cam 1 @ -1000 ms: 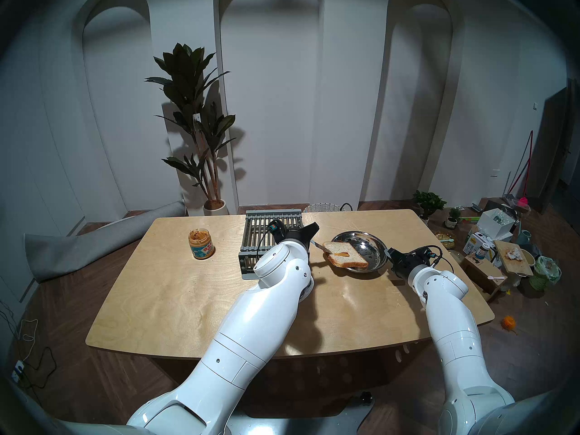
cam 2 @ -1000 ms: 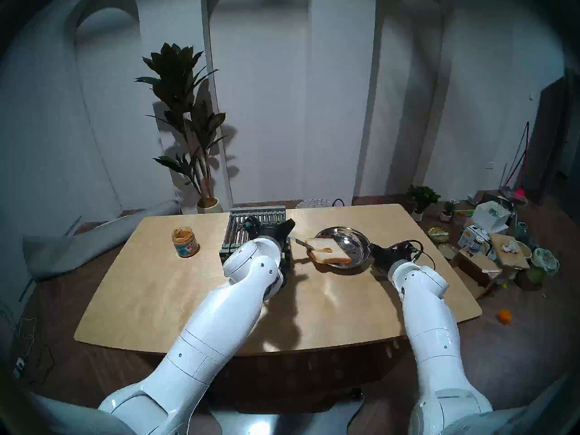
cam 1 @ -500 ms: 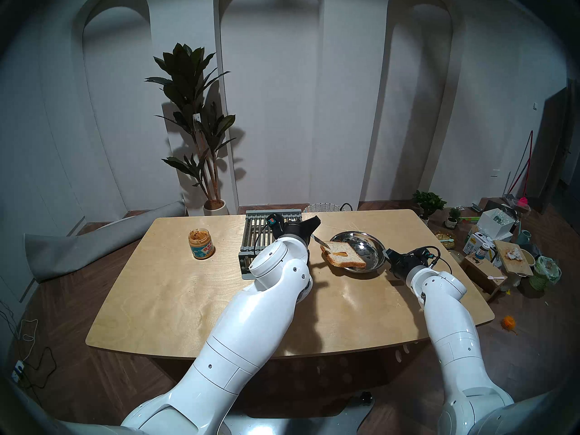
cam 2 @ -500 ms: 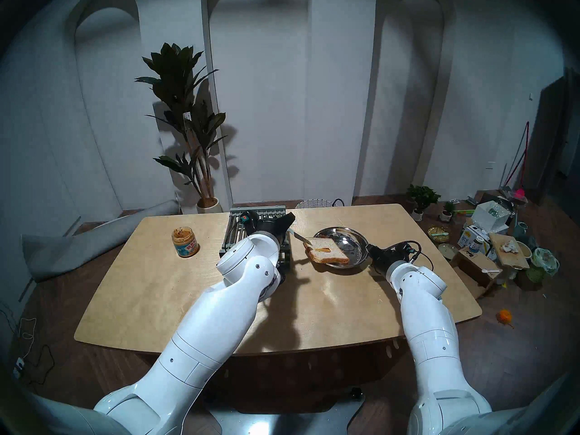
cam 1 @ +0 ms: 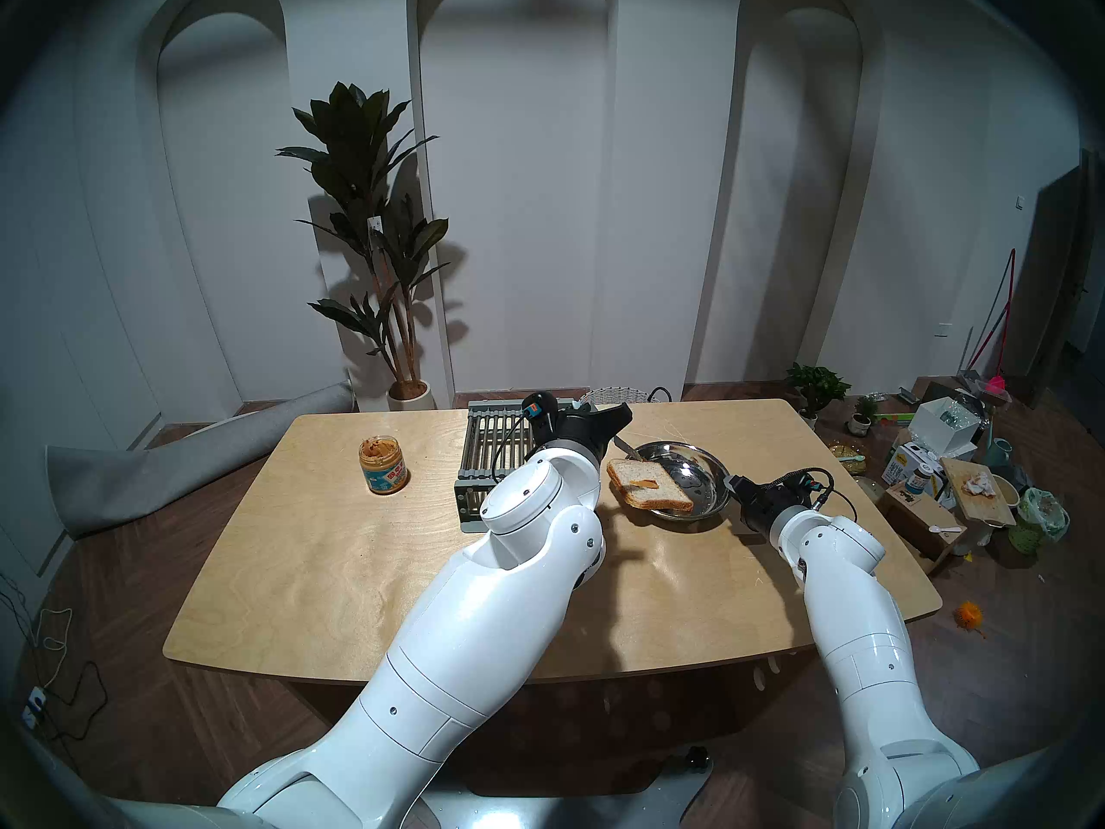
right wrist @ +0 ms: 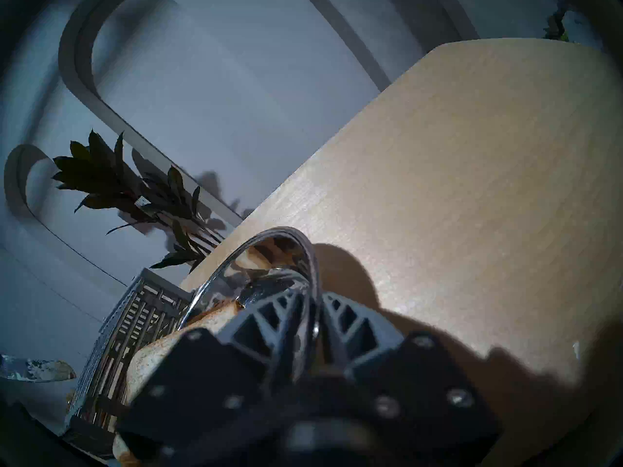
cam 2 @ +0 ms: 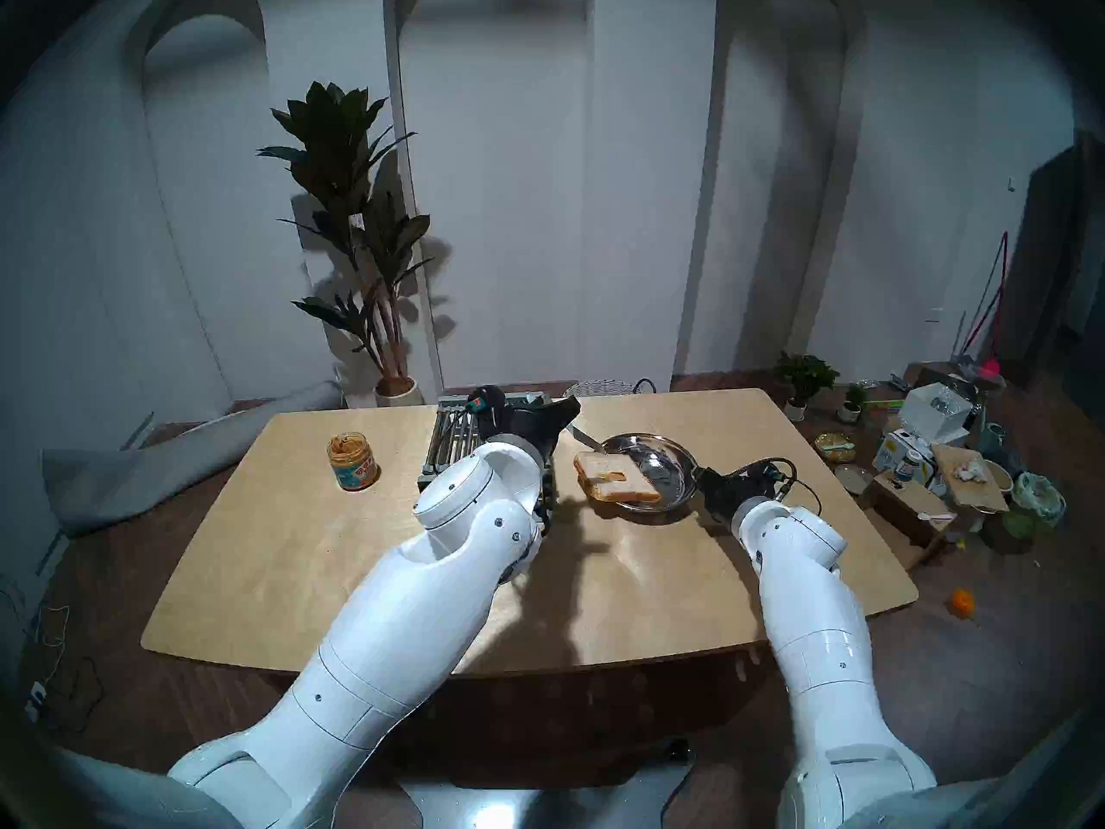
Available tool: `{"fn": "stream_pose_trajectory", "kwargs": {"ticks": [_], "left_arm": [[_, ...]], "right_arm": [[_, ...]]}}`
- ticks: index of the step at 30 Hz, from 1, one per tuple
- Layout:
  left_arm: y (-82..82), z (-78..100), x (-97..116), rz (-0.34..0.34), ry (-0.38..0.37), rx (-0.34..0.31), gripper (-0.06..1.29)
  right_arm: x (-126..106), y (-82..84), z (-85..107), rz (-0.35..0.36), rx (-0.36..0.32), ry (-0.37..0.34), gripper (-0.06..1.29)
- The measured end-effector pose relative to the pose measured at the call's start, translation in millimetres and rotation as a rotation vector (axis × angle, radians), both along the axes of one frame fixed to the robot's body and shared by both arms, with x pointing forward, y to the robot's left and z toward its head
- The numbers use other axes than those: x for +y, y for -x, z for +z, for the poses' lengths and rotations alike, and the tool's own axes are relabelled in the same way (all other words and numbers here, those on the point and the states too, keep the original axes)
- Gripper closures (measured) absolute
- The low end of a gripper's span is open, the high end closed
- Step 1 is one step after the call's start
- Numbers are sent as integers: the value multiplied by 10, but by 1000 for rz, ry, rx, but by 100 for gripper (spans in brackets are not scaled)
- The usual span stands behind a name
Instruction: Spread peanut butter over the slice of bread with the knife
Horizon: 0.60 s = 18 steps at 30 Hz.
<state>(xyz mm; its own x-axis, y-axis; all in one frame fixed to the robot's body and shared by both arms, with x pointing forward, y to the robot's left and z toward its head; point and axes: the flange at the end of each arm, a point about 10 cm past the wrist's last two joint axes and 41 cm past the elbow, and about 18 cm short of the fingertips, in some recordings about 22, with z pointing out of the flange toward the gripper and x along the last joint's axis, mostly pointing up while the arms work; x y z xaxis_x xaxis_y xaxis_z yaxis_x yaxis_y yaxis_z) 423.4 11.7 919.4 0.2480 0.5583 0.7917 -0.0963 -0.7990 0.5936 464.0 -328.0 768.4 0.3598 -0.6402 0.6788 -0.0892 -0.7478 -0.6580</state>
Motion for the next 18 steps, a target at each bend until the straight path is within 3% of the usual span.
{"fn": "stream_pose_trajectory", "kwargs": {"ticks": [1, 4, 7, 11, 18], "left_arm": [[1, -1, 1, -1, -3, -2, 126], [-1, 0, -4, -3, -7, -7, 126], [-4, 5, -11, -6, -14, -14, 126], [-3, 18, -28, -8, -44, -37, 126], [0, 25, -16, -8, -136, -95, 126]], "right_arm": [[-1, -1, 5, 0, -1, 3, 124], [-6, -1, 11, -1, -2, 9, 99], [-18, -1, 20, -4, -4, 10, 6], [-69, -7, 99, -17, -25, 2, -2], [-254, -35, 504, -49, -126, 21, -2]]}}
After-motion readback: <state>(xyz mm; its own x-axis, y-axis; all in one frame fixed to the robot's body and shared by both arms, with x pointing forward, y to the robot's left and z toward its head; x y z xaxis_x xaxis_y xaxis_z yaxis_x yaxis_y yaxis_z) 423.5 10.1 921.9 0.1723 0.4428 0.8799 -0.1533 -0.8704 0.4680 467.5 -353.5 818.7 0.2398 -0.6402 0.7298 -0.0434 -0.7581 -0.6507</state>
